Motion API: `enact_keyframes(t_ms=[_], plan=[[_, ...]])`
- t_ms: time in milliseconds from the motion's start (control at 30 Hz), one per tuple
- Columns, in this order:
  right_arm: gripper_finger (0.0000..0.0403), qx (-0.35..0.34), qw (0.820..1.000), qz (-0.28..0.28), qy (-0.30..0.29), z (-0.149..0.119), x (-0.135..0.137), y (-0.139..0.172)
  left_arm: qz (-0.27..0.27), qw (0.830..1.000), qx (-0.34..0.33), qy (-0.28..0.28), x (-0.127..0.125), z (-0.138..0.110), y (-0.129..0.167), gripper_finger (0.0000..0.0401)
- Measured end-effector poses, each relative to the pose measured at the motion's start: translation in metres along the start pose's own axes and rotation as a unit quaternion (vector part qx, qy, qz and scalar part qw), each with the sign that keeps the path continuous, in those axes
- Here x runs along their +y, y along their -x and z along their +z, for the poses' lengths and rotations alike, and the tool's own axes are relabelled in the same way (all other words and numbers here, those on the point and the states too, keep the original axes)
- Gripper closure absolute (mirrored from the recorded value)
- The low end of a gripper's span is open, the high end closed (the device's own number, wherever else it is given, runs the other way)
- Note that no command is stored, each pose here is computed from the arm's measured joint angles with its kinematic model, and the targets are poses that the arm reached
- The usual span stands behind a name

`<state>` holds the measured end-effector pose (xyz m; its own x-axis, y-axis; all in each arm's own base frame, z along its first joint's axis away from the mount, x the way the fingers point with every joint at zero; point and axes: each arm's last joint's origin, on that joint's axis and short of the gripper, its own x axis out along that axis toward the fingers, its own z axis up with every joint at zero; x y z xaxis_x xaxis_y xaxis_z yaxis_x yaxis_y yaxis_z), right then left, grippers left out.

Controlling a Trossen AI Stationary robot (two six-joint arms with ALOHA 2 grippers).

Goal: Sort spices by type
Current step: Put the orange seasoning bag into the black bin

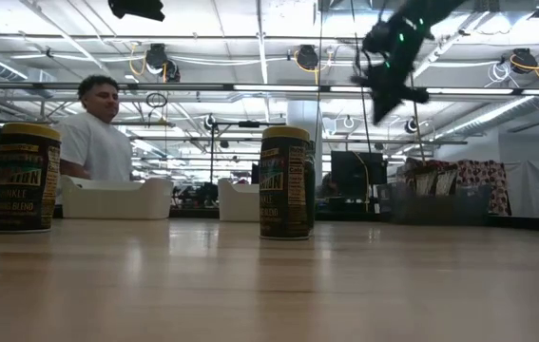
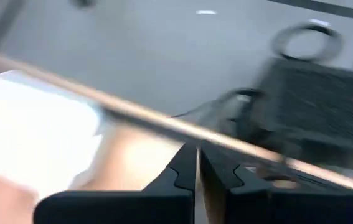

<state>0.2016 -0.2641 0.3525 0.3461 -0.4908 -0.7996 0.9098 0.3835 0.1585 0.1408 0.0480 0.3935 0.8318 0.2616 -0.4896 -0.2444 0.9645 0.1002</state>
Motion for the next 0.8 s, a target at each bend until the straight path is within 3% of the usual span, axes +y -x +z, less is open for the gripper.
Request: enact_keyframes(t_ms=[200,400,667,733,800], plan=[[0.0403,0.011,0.983,0.130,0.125,-0.020,0.081,0.031,-0.107,0.988,0.081,0.080,-0.013,-0.015,0.002,0.0219],[0.0403,0.015,0.953,0.212,0.217,-0.060,0.148,0.060,-0.204,0.937,0.221,0.174,-0.037,-0.037,0.006,0.0219],[0.0403,0.026,0.926,0.265,0.268,-0.097,0.188,0.080,-0.241,0.864,0.332,0.291,-0.073,-0.042,0.016,0.0219],[0.0403,0.022,0.920,0.276,0.277,-0.103,0.194,0.084,-0.240,0.848,0.365,0.302,-0.084,-0.043,0.016,0.0219],[0.0403,0.008,0.914,0.285,0.289,-0.106,0.200,0.088,-0.238,0.841,0.388,0.292,-0.096,-0.044,0.013,0.0219]])
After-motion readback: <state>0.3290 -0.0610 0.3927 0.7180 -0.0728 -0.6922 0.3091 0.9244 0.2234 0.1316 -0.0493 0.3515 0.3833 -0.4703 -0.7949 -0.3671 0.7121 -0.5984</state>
